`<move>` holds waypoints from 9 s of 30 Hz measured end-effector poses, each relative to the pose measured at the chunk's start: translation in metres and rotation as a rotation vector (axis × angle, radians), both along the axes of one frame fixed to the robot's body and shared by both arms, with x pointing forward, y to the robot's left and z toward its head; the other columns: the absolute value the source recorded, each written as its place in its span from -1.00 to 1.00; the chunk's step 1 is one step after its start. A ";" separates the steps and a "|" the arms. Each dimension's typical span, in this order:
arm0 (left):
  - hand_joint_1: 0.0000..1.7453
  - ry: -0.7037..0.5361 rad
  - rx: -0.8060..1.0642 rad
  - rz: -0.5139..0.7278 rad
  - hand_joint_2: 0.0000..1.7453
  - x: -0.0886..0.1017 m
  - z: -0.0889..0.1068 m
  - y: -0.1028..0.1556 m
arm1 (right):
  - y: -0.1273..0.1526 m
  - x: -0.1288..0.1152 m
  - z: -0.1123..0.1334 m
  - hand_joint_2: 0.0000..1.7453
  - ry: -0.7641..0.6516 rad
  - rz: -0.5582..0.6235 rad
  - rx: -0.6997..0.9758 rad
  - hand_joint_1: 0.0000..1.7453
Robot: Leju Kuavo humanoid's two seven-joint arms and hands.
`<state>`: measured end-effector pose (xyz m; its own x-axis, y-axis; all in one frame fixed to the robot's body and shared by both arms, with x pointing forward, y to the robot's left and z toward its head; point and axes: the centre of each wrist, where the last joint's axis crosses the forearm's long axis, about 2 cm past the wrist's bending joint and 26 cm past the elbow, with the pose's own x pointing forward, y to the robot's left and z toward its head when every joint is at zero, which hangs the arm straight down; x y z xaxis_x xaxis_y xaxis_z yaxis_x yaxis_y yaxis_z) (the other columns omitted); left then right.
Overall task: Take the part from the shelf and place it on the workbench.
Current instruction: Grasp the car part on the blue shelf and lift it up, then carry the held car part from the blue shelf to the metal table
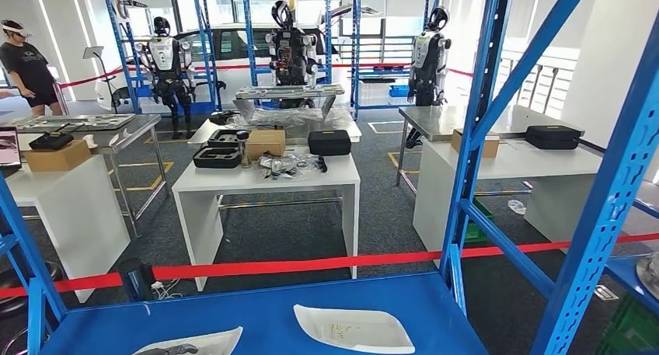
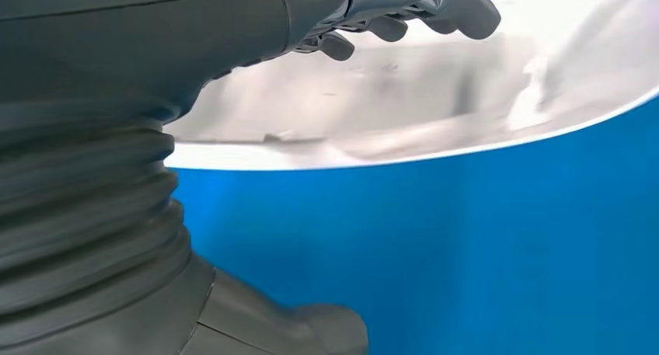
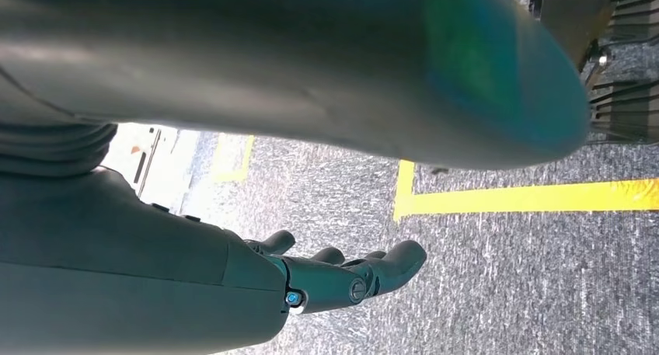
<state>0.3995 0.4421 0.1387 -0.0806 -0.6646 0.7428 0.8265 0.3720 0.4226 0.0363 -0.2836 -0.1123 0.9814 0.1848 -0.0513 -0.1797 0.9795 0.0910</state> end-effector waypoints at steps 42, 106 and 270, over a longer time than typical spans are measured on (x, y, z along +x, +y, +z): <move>1.00 -0.322 0.354 -0.127 1.00 0.010 -0.008 -0.038 | -0.001 0.001 0.000 -1.00 -0.001 0.000 0.002 -1.00; 1.00 -0.563 -1.385 -0.071 1.00 -0.027 0.117 -0.109 | -0.002 -0.001 0.000 -1.00 0.008 -0.067 -0.004 -1.00; 1.00 -0.398 -1.277 0.313 1.00 0.020 0.107 -0.104 | 0.020 0.003 0.001 -1.00 0.023 -0.053 0.081 -1.00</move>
